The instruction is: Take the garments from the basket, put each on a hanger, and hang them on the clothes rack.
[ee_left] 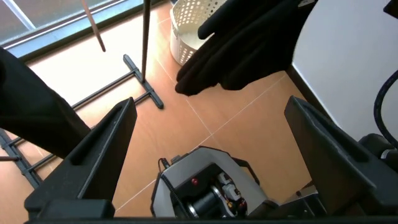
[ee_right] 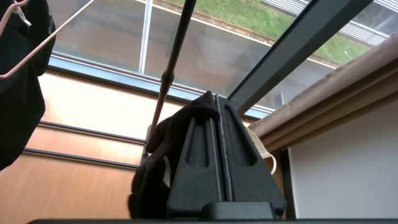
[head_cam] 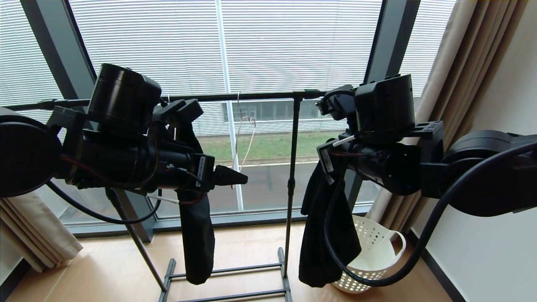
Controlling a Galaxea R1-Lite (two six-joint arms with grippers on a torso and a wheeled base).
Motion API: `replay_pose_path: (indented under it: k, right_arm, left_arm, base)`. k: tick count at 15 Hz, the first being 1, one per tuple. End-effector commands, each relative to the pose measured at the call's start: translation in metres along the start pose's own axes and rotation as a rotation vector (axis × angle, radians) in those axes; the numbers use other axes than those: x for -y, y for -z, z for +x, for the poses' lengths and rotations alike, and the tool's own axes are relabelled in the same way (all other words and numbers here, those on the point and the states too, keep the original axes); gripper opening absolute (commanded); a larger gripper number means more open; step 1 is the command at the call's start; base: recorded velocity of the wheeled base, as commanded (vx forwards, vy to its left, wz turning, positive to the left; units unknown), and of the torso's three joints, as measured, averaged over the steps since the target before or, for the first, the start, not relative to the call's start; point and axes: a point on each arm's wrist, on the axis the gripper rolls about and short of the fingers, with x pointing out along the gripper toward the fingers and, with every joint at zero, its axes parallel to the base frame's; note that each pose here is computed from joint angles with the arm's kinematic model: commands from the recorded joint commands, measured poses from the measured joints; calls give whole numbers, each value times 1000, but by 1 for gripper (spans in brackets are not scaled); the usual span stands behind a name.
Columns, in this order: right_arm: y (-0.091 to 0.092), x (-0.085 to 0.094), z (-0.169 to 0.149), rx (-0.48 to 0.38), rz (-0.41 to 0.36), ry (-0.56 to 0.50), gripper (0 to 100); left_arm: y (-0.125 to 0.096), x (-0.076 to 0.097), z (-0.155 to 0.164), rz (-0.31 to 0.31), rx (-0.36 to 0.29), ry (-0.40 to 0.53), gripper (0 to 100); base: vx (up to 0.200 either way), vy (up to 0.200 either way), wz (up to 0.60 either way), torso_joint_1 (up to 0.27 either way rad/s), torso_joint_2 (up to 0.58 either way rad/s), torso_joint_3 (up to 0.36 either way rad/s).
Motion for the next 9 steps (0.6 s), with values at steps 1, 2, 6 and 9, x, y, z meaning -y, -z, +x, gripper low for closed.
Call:
replay_pose_path:
  k: [1,2,6,9]
  right_arm:
    - [0,0,-1,2,2,0,0]
    - [-1,1,-1,4,4,0,0]
    - [-1,1,-2,4,4,4,0]
    - [-1,1,-2,3,3,4,0]
  left_arm:
    - [-2,-5,17,-4,-18,-52,100]
    - [-4,-8,24,1,-21,-93,100]
    - [-24,-21,54,0,2,-152,100]
    - [-37,-37,82,12,28,-234,100]
  base:
    - [0,0,0,0,0,0]
    - [0,0,0,0,0,0]
    - [0,0,0,0,0,0]
    - [0,0,0,0,0,0]
